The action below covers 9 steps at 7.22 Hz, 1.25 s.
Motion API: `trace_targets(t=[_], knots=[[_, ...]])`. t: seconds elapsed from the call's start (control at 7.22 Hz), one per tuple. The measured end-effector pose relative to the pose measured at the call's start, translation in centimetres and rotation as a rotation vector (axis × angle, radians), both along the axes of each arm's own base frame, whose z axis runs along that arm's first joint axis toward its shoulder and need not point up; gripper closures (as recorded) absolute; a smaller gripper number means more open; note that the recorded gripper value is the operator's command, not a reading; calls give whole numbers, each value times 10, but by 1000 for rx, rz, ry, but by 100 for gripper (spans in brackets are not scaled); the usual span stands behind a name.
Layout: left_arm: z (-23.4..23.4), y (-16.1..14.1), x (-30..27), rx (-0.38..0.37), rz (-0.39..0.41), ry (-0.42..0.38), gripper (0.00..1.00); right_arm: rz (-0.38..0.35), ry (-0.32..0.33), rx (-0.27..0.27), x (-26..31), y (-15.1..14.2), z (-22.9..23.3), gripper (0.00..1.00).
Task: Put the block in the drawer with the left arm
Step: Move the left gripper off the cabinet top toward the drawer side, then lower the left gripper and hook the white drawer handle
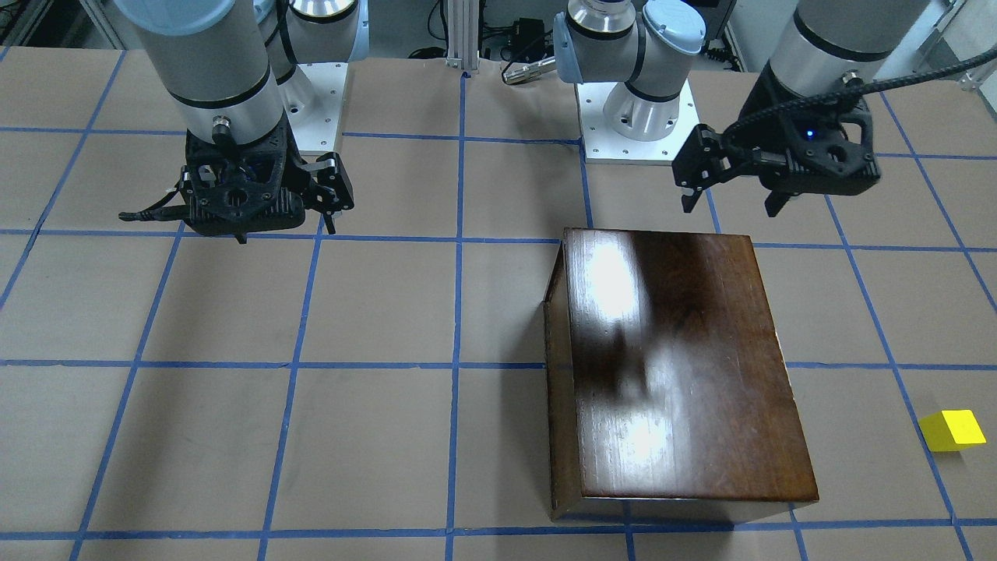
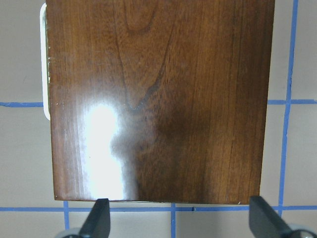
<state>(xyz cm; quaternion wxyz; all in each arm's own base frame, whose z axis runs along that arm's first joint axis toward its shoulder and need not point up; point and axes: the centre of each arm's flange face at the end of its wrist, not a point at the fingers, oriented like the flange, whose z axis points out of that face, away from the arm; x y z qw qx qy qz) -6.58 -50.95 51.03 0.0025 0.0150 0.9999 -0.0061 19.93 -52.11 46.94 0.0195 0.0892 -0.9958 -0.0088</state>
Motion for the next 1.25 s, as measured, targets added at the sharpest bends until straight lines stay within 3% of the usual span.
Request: trace_targets(t=[0.28,0.69,0.97,1.25], knots=[[-3,-2,89,13,25,3,0,0,0,0,0,0,0,0],[-12,21,216,46,95,21,0,0,0,0,0,0,0,0],[-17,27,253,53,137,30,0,1,0,0,0,0,0,0],[-39,13,271,66,124,56,0,1,0,0,0,0,0,0]])
